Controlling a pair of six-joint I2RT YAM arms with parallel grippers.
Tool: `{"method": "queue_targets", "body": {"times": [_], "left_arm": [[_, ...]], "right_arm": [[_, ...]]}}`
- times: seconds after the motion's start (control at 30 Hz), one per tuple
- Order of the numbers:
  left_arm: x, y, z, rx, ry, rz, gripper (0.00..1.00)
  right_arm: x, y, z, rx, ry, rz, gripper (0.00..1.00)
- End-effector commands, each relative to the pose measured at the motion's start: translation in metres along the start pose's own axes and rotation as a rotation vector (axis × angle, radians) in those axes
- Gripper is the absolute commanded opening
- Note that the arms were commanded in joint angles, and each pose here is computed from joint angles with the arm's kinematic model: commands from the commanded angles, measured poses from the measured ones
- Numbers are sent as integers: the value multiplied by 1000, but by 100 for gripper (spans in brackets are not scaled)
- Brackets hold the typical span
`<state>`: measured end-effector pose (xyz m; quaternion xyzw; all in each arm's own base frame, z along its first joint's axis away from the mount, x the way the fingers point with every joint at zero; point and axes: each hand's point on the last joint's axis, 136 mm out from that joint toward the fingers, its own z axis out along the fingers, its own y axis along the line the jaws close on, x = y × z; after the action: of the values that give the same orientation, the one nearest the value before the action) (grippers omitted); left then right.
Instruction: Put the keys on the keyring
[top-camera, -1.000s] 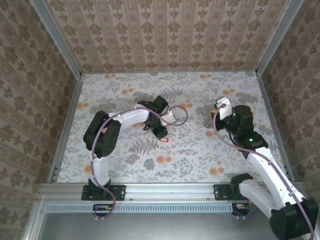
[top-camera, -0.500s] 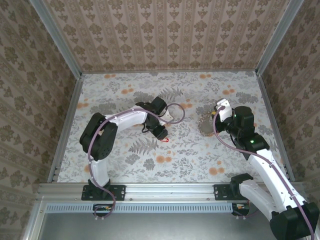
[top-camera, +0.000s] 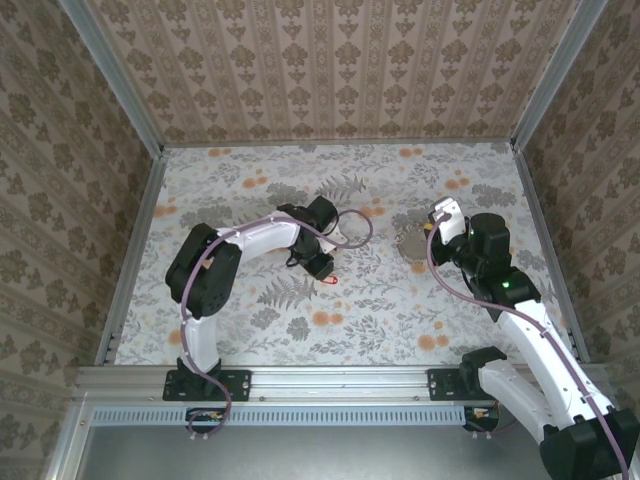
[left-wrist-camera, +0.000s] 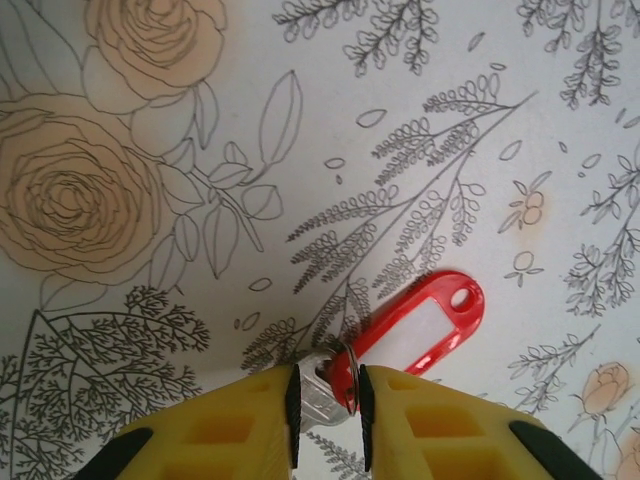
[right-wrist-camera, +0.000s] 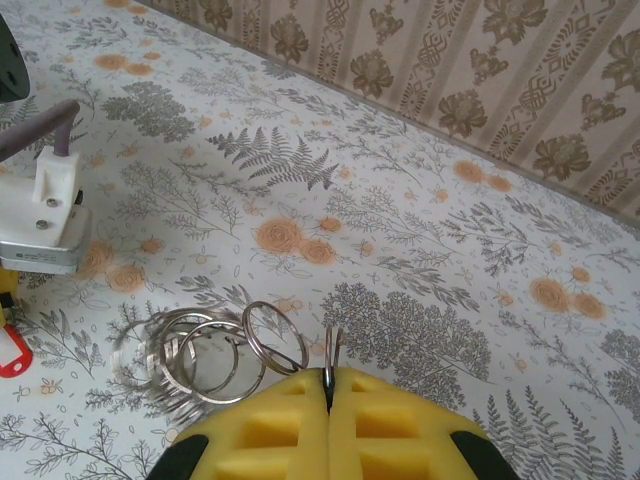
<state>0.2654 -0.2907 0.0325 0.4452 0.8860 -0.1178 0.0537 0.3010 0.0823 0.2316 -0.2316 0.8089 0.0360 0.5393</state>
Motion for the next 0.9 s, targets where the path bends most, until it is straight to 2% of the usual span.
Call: {"method": "queue_targets", "body": {"times": [0.0,0.4,0.63,0.87], "left_arm": [[3,-2,0,6,38,10,26],[11,-2,6,15,88,14,26],[11,-6,6,28,92,34,21],[7,-9,4,24,68,68,3]], "right_arm": [[-23,-6,-11,26,-60,-18,0],[-22,-9,-14,50,-64,-20,0],[-23,-11,-15,62,-68,-20,0],[-21,-10,-17,60,-71,-26,0]]}}
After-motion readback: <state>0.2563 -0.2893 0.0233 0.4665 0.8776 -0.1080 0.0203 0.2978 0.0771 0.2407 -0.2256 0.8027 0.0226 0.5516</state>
